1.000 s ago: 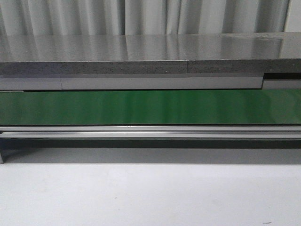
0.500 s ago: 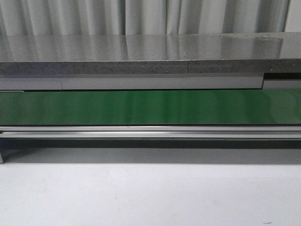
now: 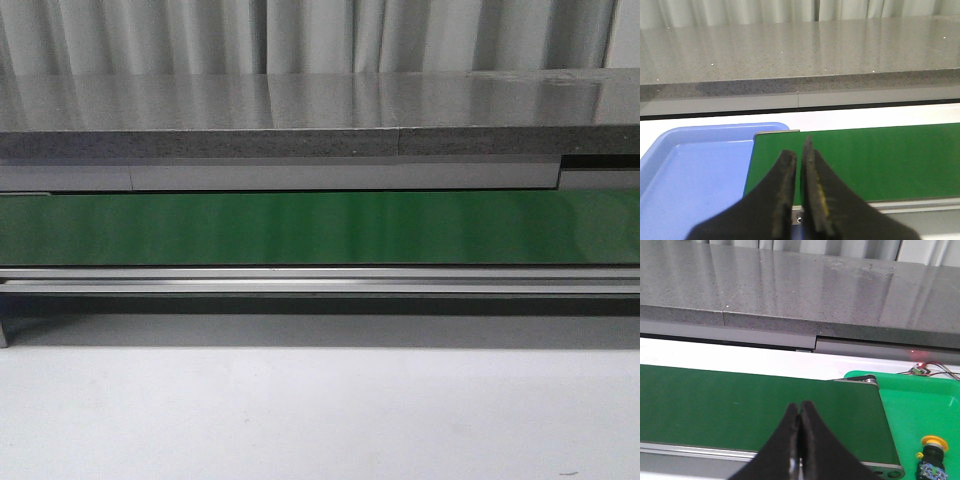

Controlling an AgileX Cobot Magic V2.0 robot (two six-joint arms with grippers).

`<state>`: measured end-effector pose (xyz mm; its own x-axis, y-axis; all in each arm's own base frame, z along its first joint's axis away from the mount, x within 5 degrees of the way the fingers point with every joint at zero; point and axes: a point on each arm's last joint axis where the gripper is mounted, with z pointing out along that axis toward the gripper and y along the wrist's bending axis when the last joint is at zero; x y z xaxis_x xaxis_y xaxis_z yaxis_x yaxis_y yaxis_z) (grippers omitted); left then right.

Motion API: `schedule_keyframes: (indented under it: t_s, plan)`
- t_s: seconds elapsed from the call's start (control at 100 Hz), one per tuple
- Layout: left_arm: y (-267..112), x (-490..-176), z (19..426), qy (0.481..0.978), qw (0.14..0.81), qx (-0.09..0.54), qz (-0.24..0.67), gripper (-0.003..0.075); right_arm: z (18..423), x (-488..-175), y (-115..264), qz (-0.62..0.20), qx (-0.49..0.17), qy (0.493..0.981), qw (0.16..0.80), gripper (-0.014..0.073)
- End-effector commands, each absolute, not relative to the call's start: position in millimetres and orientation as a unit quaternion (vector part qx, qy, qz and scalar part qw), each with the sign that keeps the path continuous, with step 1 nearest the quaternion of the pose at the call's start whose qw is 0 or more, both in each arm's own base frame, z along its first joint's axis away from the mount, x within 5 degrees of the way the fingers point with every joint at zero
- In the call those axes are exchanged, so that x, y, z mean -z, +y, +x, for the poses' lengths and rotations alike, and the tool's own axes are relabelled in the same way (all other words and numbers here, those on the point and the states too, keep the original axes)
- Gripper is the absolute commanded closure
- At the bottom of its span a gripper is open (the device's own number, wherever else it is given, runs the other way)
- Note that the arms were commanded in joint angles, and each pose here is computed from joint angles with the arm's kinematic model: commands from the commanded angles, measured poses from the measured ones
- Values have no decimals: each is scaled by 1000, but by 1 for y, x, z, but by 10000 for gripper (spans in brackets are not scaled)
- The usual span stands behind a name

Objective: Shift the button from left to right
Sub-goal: 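Release the button in the green tray and raise the right gripper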

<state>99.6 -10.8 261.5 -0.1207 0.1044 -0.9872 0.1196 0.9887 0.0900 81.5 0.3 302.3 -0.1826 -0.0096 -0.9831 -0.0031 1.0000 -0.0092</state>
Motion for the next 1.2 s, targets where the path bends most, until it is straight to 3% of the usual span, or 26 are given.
schedule_keyframes:
  t_s: [0.0, 0.59, 0.77, 1.19]
  plan:
    - [-10, -277, 101, 715, 697, 8, 65, 715, 82, -317, 0, -9, 11, 738, 675, 663]
    - [-10, -277, 101, 715, 697, 8, 65, 715, 82, -311, 0, -21, 21, 717, 696, 663]
    - [-10, -277, 101, 715, 697, 8, 65, 715, 72, -290, 1, -18, 6, 693, 720, 663]
    - [-10, -277, 101, 715, 697, 8, 65, 715, 55, -231, 1, -18, 8, 692, 721, 663]
